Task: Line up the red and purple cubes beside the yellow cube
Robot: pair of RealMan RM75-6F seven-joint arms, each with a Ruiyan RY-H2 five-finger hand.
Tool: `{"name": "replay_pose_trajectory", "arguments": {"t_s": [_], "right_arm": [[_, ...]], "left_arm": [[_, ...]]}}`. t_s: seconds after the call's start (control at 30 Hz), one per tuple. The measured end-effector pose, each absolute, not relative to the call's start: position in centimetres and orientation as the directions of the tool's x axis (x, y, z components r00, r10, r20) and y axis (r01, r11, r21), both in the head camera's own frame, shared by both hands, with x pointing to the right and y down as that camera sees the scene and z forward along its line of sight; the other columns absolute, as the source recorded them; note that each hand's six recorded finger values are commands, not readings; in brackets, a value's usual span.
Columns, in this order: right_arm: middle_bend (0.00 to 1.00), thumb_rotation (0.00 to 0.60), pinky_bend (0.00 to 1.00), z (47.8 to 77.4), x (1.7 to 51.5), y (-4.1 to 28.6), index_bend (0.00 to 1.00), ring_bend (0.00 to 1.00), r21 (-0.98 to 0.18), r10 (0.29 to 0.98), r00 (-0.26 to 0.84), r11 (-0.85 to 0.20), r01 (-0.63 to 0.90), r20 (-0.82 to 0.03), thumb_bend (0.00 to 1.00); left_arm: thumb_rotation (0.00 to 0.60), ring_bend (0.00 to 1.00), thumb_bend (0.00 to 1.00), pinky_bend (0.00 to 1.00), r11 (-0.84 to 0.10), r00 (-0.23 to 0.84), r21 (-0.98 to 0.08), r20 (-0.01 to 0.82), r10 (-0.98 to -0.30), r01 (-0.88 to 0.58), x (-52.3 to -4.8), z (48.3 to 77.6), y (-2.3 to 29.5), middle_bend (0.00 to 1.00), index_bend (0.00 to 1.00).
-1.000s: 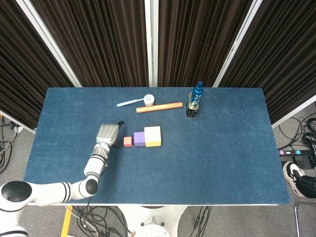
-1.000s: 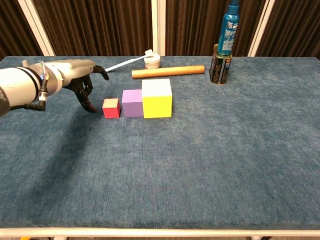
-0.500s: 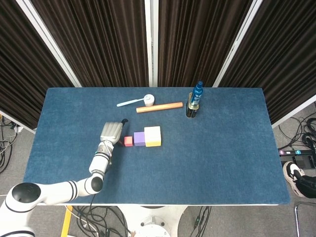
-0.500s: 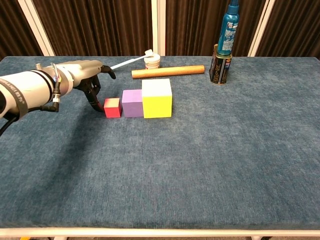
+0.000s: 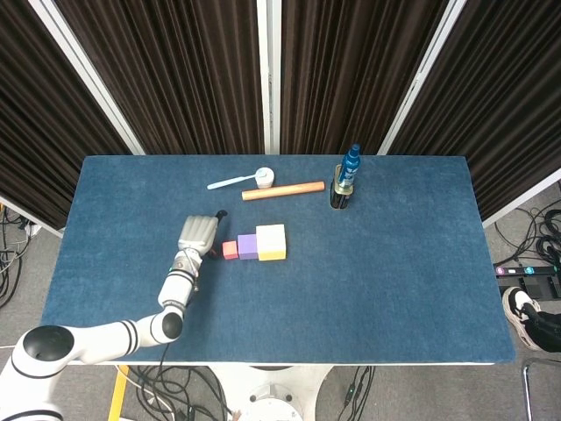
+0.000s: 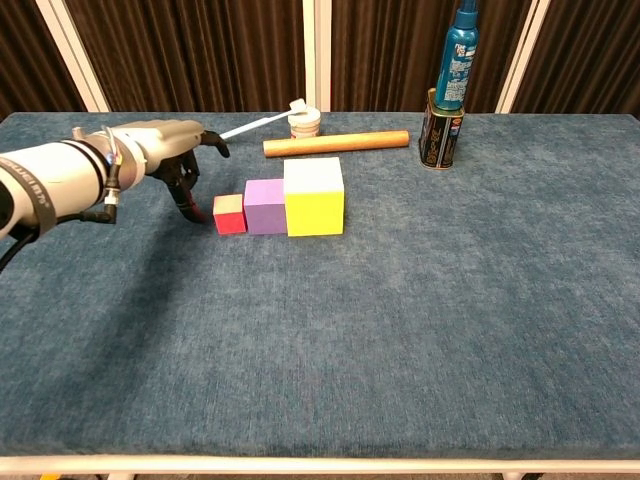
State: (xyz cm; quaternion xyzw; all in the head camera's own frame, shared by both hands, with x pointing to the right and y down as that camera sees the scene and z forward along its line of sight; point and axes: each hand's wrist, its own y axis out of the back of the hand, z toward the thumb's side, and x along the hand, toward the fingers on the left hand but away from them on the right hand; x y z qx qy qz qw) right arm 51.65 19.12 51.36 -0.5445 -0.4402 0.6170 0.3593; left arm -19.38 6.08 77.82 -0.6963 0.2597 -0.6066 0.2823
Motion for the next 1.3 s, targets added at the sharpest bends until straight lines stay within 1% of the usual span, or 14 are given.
{"name": "replay_pose_trajectory", "arguments": {"t_s": [0.27, 0.87, 1.0, 1.13, 1.2, 1.27, 1.3], "right_arm": [[0.10, 0.600, 0.11, 51.3, 51.8, 19.2, 0.00, 0.03, -0.935, 0.922, -0.155, -0.354, 0.034, -0.355, 0.15], [0.10, 0.600, 0.11, 51.3, 51.8, 19.2, 0.00, 0.03, -0.934, 0.920, -0.162, -0.356, 0.034, -0.356, 0.15], [0.10, 0.600, 0.11, 51.2, 51.8, 19.2, 0.00, 0.03, -0.934, 0.921, -0.163, -0.355, 0.033, -0.355, 0.15], [0.10, 0.600, 0.11, 51.2, 51.8, 19.2, 0.00, 0.03, -0.935, 0.921, -0.162, -0.353, 0.036, -0.354, 0.15], [0.10, 0.600, 0.11, 51.2, 51.9, 19.2, 0.00, 0.03, -0.935, 0.922, -0.161, -0.352, 0.036, -0.353, 0.15], [0.10, 0.600, 0.11, 51.3, 51.9, 19.1, 0.00, 0.03, -0.936, 0.922, -0.158, -0.351, 0.040, -0.353, 0.15], [0.10, 0.600, 0.11, 51.3, 51.9, 19.1, 0.00, 0.03, -0.936, 0.923, -0.157, -0.350, 0.043, -0.352, 0.15]], "left_arm": [[0.600, 0.93, 0.15, 0.98, -0.704, 0.126, -0.708, 0.695, -0.708, -0.047, -19.0, 78.2, 5.6, 0.87, 0.22], [0.600, 0.91, 0.15, 0.97, -0.703, 0.169, -0.708, 0.687, -0.706, -0.058, -17.0, 78.3, 5.5, 0.86, 0.22], [0.600, 0.91, 0.15, 0.97, -0.700, 0.171, -0.713, 0.684, -0.709, -0.050, -17.2, 78.2, 5.5, 0.86, 0.21], [0.600, 0.91, 0.15, 0.96, -0.700, 0.160, -0.712, 0.686, -0.710, -0.055, -18.0, 77.9, 5.4, 0.85, 0.19], [0.600, 0.88, 0.15, 0.95, -0.699, 0.151, -0.712, 0.686, -0.712, -0.061, -18.8, 77.5, 5.3, 0.82, 0.19], [0.600, 0.81, 0.15, 0.94, -0.695, 0.142, -0.715, 0.683, -0.717, -0.071, -19.7, 76.9, 5.3, 0.77, 0.18], [0.600, 0.76, 0.15, 0.94, -0.689, 0.134, -0.721, 0.677, -0.724, -0.080, -20.4, 76.3, 5.2, 0.72, 0.18]]}}
